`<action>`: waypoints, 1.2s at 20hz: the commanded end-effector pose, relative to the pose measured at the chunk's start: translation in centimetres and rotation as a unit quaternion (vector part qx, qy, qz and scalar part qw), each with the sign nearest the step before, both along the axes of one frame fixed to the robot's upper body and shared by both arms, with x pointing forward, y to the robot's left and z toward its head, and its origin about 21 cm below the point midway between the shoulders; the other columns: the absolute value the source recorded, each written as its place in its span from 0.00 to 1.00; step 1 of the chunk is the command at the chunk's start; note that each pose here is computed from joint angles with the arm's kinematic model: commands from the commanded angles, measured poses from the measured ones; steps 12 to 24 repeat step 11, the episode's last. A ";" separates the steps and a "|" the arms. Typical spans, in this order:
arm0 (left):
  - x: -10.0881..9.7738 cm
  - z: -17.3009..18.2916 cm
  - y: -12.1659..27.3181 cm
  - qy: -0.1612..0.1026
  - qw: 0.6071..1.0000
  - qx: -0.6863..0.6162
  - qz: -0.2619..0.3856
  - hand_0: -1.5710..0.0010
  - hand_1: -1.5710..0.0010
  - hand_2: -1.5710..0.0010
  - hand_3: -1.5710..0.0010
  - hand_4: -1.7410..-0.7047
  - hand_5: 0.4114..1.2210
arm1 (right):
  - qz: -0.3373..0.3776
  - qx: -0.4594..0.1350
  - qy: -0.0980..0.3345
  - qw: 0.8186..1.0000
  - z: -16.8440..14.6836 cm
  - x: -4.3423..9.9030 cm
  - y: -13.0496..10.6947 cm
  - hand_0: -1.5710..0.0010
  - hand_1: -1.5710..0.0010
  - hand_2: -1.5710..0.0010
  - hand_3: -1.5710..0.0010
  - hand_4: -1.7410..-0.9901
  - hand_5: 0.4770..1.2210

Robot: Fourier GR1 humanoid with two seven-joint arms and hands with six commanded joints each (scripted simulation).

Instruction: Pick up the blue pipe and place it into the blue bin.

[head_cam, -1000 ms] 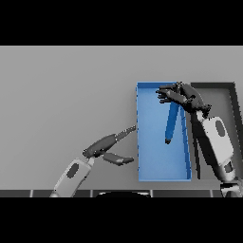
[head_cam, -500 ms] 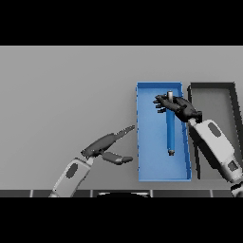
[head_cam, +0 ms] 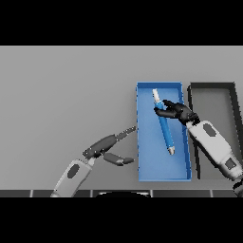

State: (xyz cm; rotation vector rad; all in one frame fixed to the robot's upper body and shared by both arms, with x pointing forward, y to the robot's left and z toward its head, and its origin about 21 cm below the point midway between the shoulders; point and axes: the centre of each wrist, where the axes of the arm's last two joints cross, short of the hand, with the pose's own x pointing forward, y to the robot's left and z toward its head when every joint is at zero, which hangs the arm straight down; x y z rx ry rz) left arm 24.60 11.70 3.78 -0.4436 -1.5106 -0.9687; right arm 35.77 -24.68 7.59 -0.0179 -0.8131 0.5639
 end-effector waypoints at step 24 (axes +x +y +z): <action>0.7 -1.1 -1.2 0.010 1.000 0.004 0.004 1.00 1.00 1.00 1.00 0.79 0.07 | 0.014 0.025 -0.011 1.000 -0.1 0.0 -0.3 0.99 0.99 0.99 1.00 0.82 0.27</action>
